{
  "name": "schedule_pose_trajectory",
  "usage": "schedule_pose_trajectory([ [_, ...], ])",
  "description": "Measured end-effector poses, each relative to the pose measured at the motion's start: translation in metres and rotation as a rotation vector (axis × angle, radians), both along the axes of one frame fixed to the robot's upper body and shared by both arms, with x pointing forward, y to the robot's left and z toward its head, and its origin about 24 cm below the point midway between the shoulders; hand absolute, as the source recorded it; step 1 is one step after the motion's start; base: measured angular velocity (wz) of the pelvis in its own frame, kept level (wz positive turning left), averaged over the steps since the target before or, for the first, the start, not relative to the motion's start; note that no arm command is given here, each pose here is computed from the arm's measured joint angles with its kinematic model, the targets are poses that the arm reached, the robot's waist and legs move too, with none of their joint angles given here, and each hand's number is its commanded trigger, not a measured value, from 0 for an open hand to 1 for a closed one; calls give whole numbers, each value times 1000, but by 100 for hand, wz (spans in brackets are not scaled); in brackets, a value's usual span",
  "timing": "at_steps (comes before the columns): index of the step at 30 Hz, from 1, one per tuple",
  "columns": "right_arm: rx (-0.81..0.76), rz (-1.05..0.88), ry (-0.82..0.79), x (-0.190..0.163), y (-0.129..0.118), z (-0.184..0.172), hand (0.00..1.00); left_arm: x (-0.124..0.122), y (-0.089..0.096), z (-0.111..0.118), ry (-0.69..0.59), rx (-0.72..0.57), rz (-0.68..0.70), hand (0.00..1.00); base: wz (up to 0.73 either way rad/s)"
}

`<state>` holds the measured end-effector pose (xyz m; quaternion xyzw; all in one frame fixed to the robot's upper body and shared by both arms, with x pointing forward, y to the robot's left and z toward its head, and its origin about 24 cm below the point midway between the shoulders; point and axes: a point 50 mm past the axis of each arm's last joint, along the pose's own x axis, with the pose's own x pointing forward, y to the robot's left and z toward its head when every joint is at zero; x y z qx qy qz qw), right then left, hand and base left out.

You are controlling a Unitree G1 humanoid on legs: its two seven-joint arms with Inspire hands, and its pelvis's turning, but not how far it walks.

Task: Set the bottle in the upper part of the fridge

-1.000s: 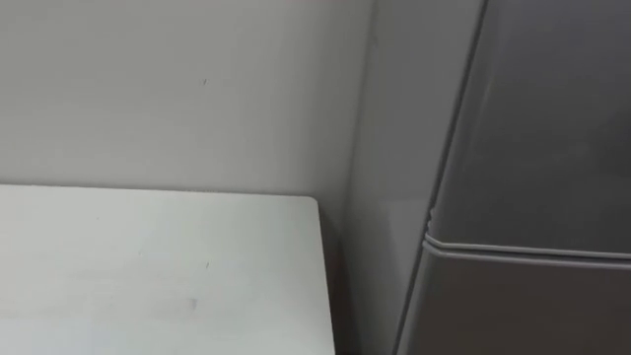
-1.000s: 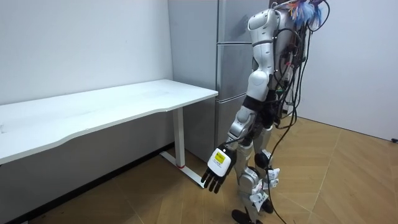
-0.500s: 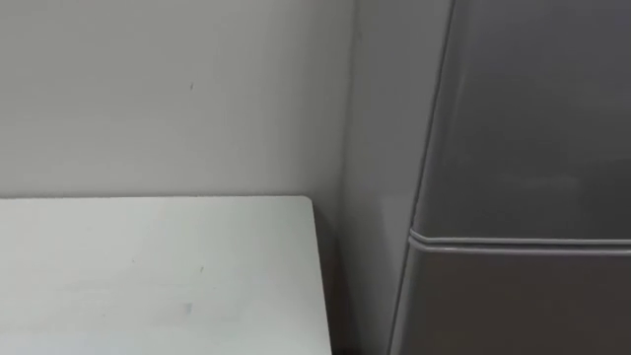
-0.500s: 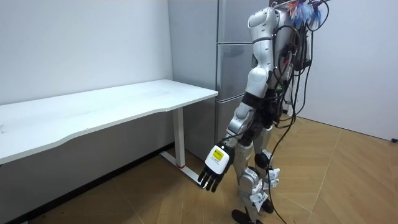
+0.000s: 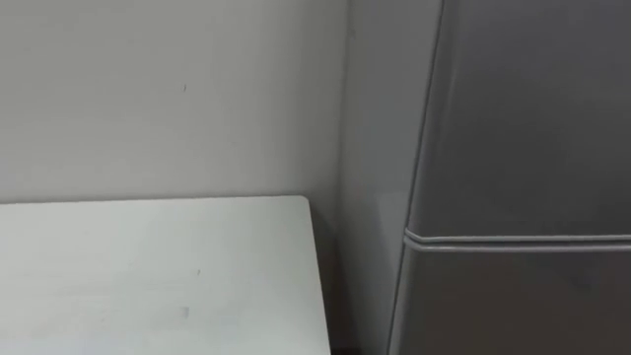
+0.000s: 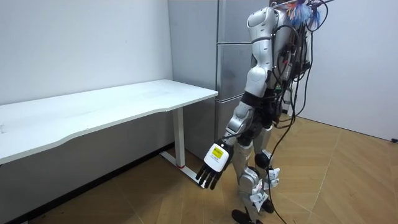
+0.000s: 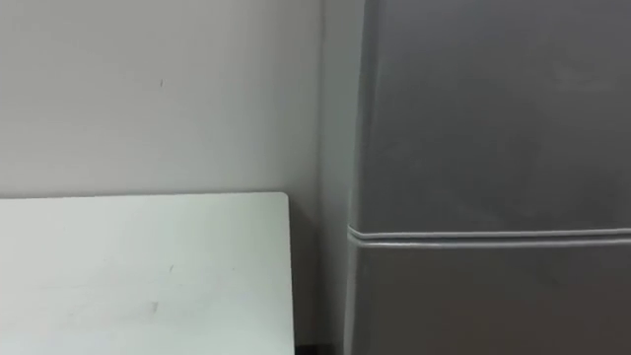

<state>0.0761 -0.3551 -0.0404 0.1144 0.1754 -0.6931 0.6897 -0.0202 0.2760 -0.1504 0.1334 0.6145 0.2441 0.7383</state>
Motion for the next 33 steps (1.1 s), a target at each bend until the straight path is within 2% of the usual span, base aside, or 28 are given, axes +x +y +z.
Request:
schedule_pose_trajectory([
  [4,162,-75,83,-24,14,-37,0,-1,-2,-1,3,-6,0,0,4],
  [10,306,33,267,-51,45,-77,0,-2,-15,-6,18,-42,-21,0,0],
  [12,330,113,350,-58,52,-84,0,-3,-19,-7,22,-52,-17,0,0],
  [14,341,287,493,-65,65,-94,0,-8,-23,-8,47,-64,-29,0,-2],
  [17,338,464,587,-65,74,-99,0,-11,-26,-10,73,-77,-41,0,-6],
  [20,328,743,676,-55,88,-106,0,-3,-33,-12,72,-99,-102,0,0],
  [26,305,1043,718,-33,107,-111,0,2,-39,-14,68,-134,-137,0,1],
  [33,358,1242,693,-22,126,-115,0,9,-42,-16,65,-146,-176,0,5],
])
